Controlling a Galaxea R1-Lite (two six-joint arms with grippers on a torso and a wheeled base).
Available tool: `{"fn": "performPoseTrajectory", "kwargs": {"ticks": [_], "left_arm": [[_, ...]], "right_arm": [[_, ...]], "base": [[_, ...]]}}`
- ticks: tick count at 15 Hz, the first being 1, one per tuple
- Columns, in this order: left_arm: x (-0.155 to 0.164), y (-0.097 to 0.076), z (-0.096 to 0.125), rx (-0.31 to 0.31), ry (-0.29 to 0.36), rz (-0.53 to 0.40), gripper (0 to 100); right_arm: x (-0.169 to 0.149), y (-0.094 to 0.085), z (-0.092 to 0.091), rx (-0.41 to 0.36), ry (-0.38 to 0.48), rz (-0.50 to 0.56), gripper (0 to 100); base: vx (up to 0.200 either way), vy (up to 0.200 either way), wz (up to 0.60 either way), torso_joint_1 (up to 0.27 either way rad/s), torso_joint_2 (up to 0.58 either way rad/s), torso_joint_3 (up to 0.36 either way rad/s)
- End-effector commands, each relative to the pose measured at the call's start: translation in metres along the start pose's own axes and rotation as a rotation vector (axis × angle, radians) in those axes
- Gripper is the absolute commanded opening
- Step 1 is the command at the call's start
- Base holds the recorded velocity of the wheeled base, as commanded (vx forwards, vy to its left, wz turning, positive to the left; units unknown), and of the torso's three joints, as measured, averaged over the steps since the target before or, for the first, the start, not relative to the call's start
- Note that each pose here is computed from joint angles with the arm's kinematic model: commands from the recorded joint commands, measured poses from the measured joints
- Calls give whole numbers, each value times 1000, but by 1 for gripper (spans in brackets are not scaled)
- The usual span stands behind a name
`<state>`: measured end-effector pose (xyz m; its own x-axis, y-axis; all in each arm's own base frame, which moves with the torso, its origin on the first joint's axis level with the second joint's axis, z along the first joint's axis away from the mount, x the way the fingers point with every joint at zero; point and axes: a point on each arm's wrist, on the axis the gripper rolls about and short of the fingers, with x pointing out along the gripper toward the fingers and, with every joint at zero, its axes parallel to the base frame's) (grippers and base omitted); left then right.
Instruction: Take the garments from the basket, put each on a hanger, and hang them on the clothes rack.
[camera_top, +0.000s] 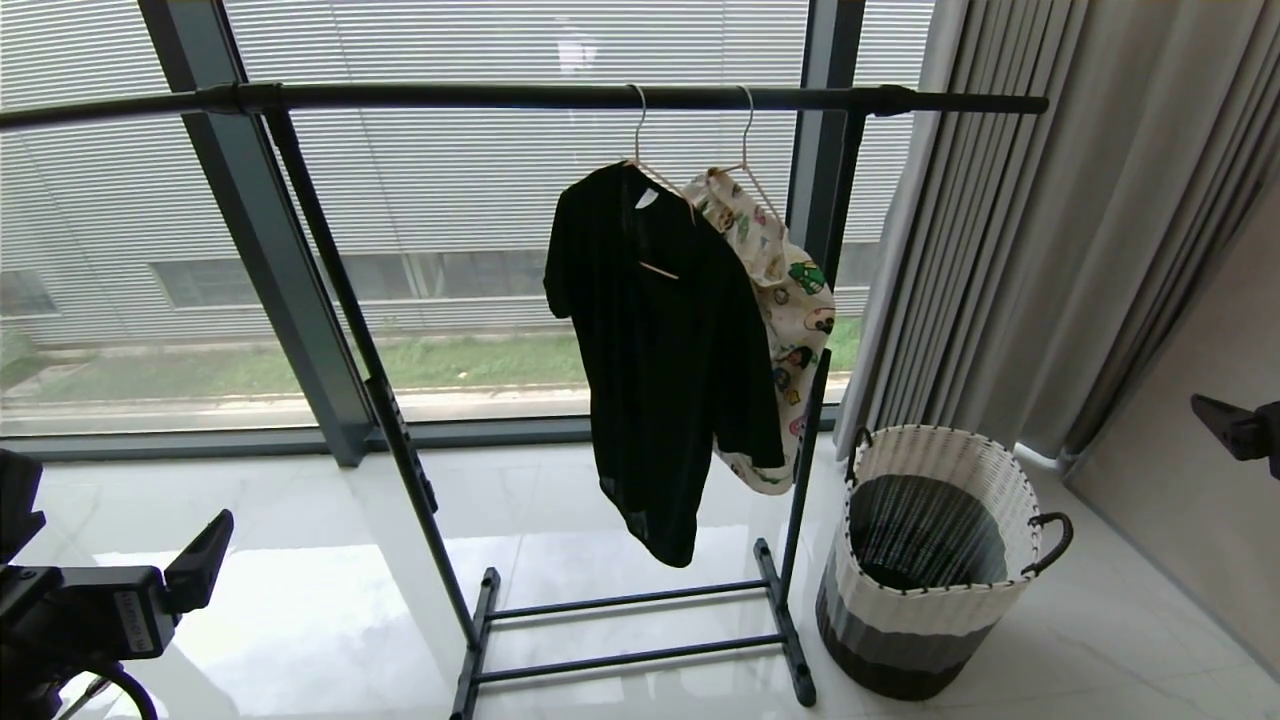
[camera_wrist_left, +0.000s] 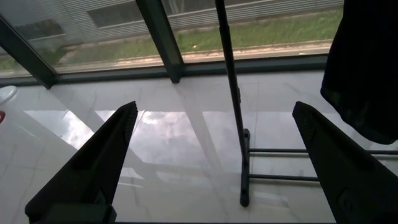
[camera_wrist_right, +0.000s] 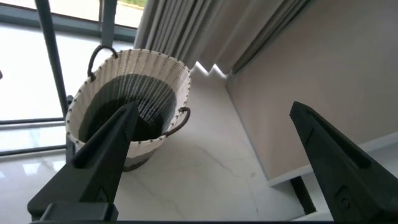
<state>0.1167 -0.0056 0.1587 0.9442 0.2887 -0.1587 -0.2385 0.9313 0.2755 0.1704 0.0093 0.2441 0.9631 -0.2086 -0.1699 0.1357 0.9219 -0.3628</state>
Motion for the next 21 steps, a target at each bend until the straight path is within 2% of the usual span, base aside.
{"fn": "performPoseTrajectory", "kwargs": {"ticks": [1,13,15,16,17,19,21], "left_arm": [[0,0,0,1,2,0,100],[0,0,0,-1,3,0,100],[-1,0,-3,-9,10,3,100],[-2,3,-8,-21,26,30,100],[-7,10,-18,-29,47,82,100],[-29,22,-39,-76,40,199,100],[-57,30,-49,-124,-34,294,100]], "right_arm": [[1,3,-8,-11,8,4,100],[2,3,-8,-23,5,2,100],[0,3,-11,-9,9,0,100],[-4,2,-14,25,3,-5,100],[-12,1,-22,76,6,-14,100],[-32,-8,-46,116,31,-81,100],[-64,-9,-74,163,8,-107,100]], "base": [[0,0,0,0,0,0],[0,0,0,-150,404,254],[0,0,0,-71,261,183],[0,0,0,-36,119,85],[0,0,0,-17,56,36],[0,0,0,0,0,0],[0,0,0,0,0,0]]}}
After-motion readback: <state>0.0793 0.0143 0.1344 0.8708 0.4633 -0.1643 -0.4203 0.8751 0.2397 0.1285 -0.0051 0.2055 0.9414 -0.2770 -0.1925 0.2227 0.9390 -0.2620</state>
